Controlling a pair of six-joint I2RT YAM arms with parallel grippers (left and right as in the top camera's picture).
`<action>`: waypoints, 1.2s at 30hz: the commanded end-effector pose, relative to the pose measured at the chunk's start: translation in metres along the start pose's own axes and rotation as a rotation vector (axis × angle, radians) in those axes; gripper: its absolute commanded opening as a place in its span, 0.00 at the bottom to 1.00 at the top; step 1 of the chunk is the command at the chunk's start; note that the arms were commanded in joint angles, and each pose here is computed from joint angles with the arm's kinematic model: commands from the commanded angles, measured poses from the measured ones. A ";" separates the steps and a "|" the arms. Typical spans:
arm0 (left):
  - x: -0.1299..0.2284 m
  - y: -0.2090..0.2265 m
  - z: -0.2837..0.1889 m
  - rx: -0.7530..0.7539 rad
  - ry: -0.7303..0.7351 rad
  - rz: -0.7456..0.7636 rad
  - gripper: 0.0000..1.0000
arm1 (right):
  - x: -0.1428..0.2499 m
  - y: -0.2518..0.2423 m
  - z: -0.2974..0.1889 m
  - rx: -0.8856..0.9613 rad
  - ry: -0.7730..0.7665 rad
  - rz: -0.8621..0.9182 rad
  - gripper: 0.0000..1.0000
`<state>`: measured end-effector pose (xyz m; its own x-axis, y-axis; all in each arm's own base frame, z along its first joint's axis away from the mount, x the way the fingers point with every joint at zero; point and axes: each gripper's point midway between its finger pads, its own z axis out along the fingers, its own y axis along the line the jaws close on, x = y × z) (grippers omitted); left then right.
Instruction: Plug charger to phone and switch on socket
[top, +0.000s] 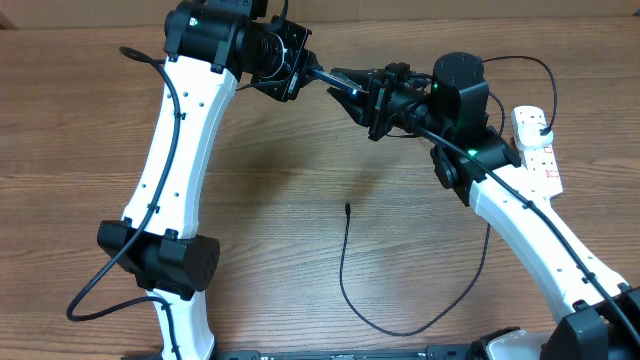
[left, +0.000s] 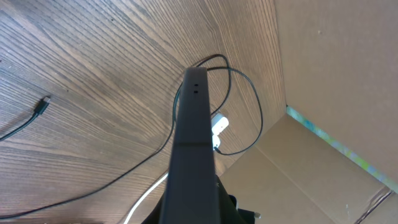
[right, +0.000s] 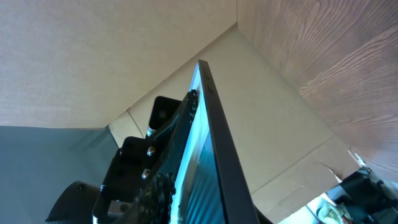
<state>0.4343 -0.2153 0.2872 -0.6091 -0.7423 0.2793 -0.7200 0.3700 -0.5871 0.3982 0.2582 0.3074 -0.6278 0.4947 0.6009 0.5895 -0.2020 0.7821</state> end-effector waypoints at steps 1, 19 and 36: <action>0.008 0.001 -0.006 -0.003 -0.006 0.041 0.04 | 0.005 0.017 -0.004 -0.050 0.002 0.107 0.29; -0.038 0.009 -0.031 0.024 -0.001 0.130 0.04 | -0.003 0.015 -0.006 -0.038 -0.024 -0.116 1.00; -0.027 0.043 -0.076 0.185 0.289 0.801 0.04 | -0.018 -0.065 -0.017 0.277 0.091 -0.920 1.00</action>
<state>0.4121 -0.1223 0.2919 -0.9327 -0.3506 0.0843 -0.2983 0.6188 -0.7267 0.3739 0.2509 0.2587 -0.9073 0.4205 0.0088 0.1525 0.3093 0.9387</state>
